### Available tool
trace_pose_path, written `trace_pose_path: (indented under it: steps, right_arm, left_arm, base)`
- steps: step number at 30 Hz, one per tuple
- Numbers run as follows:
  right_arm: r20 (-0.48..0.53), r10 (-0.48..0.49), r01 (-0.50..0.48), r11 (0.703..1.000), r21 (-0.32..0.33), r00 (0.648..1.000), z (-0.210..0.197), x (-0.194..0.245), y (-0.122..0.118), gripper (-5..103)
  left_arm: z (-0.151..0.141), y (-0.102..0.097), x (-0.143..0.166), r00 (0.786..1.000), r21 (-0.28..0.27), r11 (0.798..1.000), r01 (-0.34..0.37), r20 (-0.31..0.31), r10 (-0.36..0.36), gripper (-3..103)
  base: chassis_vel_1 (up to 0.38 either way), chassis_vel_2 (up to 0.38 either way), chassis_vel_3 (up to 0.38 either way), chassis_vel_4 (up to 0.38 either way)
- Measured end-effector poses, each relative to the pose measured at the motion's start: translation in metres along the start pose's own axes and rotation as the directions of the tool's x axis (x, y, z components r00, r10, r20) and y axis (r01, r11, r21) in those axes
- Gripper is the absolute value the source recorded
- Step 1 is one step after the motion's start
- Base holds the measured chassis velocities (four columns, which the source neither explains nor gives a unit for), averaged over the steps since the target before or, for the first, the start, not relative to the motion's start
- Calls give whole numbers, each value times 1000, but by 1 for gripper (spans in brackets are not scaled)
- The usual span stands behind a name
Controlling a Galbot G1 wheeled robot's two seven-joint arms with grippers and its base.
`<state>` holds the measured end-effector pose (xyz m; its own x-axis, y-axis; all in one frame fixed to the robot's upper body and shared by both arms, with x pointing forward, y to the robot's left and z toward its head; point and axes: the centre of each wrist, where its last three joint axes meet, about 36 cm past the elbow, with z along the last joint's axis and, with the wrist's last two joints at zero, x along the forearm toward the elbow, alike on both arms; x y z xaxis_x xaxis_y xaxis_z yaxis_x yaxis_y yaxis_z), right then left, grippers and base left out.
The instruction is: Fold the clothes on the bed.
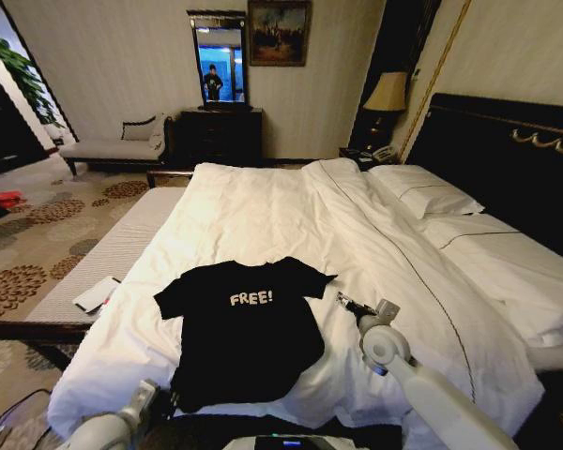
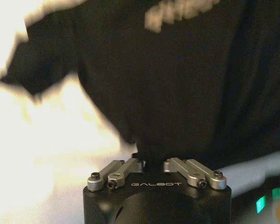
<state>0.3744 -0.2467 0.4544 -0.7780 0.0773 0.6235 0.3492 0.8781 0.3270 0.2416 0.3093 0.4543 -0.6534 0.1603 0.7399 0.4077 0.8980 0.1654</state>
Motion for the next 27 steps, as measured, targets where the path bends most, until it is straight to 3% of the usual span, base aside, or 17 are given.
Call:
trace_pose_path:
  steps: [1, 4, 6, 7, 10, 13, 15, 16, 19, 20, 22, 23, 25, 27]
  right_arm:
    - [0, 0, 0, 1000, 0, 1000, 0, 0, 0, 100]
    - [-91, -4, 5, 1000, 11, 996, -5, 19, 10, 100]
    - [-104, -4, 6, 1000, 18, 995, -5, 21, 11, 100]
    - [-109, -2, 5, 1000, 23, 994, -5, 22, 12, 100]
    - [-109, 6, -2, 999, 39, 994, -2, 22, 12, 100]
    - [-115, 18, -13, 999, 50, 993, 1, 22, 9, 100]
    - [-129, 26, -18, 998, 60, 991, 4, 24, 7, 100]
    - [-129, 26, -18, 998, 60, 991, 4, 24, 7, 100]
    - [-169, 16, -8, 999, 47, 986, 7, 27, 7, 100]
    - [-169, 16, -8, 999, 47, 986, 7, 27, 7, 100]
    - [-234, -10, 14, 1000, 17, 972, 9, 33, 11, 100]
    - [-234, -10, 14, 1000, 17, 972, 9, 33, 11, 100]
    - [-280, -35, 34, 999, -11, 959, 12, 38, 15, 100]
    - [-298, -46, 41, 999, -23, 953, 13, 40, 17, 100]
  left_arm:
    - [0, 0, 0, 1000, 0, 1000, 0, 0, 0, 19]
    - [-31, -5, 20, 989, -11, 999, -39, 143, 40, 36]
    - [-38, -7, 26, 984, -14, 999, -50, 169, 51, 36]
    - [-43, -9, 31, 981, -12, 998, -60, 184, 61, 42]
    - [-46, -17, 40, 986, 15, 997, -74, 152, 71, 58]
    - [-48, -22, 44, 990, 60, 995, -76, 126, 68, 64]
    - [-59, -23, 48, 985, 108, 991, -81, 161, 63, 75]
    - [-59, -23, 48, 985, 108, 991, -81, 161, 63, 75]
    - [-93, -7, 53, 960, 233, 969, -82, 279, 14, 90]
    - [-93, -7, 53, 960, 233, 969, -82, 279, 14, 90]
    - [-127, 18, 67, 915, 319, 941, -111, 402, -28, 96]
    - [-127, 18, 67, 915, 319, 941, -111, 402, -28, 96]
    - [-146, 36, 83, 872, 364, 920, -144, 487, -57, 100]
    - [-148, 40, 87, 862, 374, 916, -145, 503, -69, 100]
  base:
    - [0, 0, 0, 0]
    - [0, 0, 0, 0]
    - [0, 0, 0, 0]
    - [0, 0, 0, 0]
    - [0, 0, 0, 0]
    - [0, 0, 0, 0]
    - [0, 0, 0, 0]
    - [0, 0, 0, 0]
    - [0, 0, 0, 0]
    - [0, 0, 0, 0]
    - [0, 0, 0, 0]
    - [0, 0, 0, 0]
    - [0, 0, 0, 0]
    - [0, 0, 0, 0]
